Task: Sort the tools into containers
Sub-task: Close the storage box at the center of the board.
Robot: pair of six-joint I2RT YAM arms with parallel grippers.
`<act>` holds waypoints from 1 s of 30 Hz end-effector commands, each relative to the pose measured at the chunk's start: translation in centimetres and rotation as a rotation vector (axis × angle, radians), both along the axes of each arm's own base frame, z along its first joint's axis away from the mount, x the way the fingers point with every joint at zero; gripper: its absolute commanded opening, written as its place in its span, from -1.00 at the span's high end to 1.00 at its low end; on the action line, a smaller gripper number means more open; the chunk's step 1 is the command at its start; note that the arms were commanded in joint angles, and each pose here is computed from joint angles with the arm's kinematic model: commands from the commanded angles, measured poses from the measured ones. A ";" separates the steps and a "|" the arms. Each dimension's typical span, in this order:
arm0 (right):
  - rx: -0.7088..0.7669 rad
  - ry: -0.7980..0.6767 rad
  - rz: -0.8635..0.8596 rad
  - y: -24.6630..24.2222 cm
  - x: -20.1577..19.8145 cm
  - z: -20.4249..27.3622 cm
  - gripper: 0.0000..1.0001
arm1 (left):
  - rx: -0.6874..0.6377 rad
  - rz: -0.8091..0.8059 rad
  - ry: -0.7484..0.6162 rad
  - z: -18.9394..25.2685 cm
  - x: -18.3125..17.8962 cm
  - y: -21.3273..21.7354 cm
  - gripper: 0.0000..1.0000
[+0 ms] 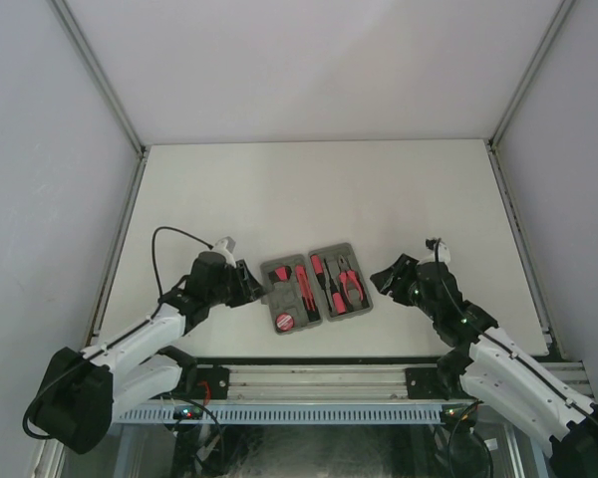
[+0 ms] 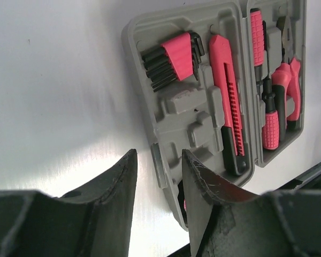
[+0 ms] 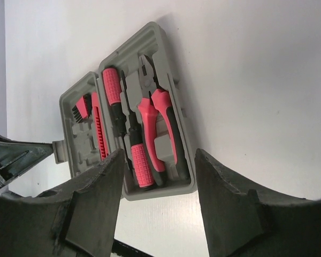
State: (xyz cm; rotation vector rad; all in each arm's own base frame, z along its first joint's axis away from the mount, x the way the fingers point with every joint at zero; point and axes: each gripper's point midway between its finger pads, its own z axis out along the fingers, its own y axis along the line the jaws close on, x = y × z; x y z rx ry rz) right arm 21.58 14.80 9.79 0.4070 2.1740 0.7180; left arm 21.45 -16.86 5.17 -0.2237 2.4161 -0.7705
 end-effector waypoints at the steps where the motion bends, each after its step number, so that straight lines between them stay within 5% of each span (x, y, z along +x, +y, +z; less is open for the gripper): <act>1: 0.047 -0.037 0.003 0.6 0.6 1.4 -0.08 | -0.030 -0.001 -0.029 0.3 0.2 -0.4 0.14; 14: 0.042 -0.012 -0.008 0.5 0.7 0.8 -0.06 | -0.023 -0.028 0.008 -0.9 -0.3 -0.8 0.29; 30: 0.007 0.015 -0.005 0.2 0.5 -0.1 -0.07 | -0.016 -0.029 0.003 -1.5 -0.7 -0.5 0.96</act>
